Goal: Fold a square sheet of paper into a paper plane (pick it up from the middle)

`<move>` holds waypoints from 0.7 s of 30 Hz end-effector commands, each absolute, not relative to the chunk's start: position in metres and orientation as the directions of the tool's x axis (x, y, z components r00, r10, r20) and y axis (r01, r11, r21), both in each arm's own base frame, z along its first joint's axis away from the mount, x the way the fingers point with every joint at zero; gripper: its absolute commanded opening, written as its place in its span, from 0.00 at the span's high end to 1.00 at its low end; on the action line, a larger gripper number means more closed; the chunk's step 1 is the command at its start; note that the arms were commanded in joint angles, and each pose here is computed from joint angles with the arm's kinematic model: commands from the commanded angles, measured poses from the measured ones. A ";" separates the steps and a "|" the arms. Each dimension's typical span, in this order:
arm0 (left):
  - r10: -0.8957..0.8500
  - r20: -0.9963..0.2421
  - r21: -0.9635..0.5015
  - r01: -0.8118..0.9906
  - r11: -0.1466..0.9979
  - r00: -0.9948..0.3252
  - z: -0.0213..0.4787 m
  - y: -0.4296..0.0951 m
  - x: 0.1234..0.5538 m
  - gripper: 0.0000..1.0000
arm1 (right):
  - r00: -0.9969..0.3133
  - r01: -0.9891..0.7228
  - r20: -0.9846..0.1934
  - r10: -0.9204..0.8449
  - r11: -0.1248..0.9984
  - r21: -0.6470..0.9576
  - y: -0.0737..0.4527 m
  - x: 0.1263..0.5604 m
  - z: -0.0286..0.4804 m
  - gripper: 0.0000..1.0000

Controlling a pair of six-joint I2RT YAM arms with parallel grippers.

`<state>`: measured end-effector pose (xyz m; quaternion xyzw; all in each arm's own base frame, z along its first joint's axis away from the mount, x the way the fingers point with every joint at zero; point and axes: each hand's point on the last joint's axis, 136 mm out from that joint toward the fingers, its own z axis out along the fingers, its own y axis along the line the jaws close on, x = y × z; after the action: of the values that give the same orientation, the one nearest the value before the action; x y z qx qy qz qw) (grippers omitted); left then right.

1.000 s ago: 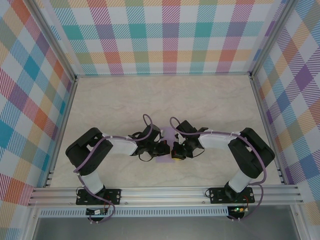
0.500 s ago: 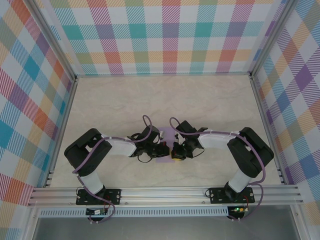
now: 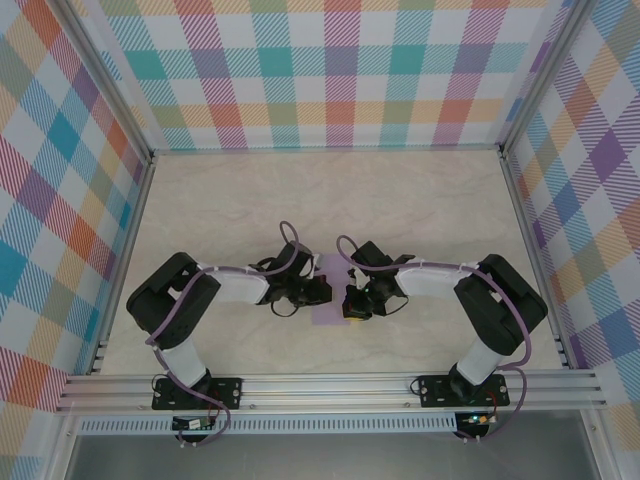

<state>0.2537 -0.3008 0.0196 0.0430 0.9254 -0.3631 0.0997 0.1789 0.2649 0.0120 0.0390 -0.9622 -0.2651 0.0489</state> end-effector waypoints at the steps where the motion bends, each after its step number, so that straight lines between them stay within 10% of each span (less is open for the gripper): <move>1: -0.028 -0.239 -0.581 0.120 0.805 -0.971 0.000 -0.266 0.276 1.00 | -0.984 -0.030 0.156 -0.089 0.936 0.350 0.228 0.157 -0.021 1.00; 12: -0.052 -0.331 -0.592 0.164 0.789 -0.942 0.046 -0.260 0.302 1.00 | -0.997 -0.044 0.029 -0.067 0.868 0.495 0.264 0.188 0.025 0.99; 21: -0.198 -0.316 -0.674 0.073 0.735 -0.928 0.086 -0.258 0.300 0.47 | -0.990 -0.042 -0.132 0.040 0.822 0.567 0.271 0.240 0.073 0.64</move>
<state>0.2974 -0.2651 0.0742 -0.0003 0.9170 -0.3570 0.1781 0.2222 0.2733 0.0619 0.0138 -0.9546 -0.2945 -0.0426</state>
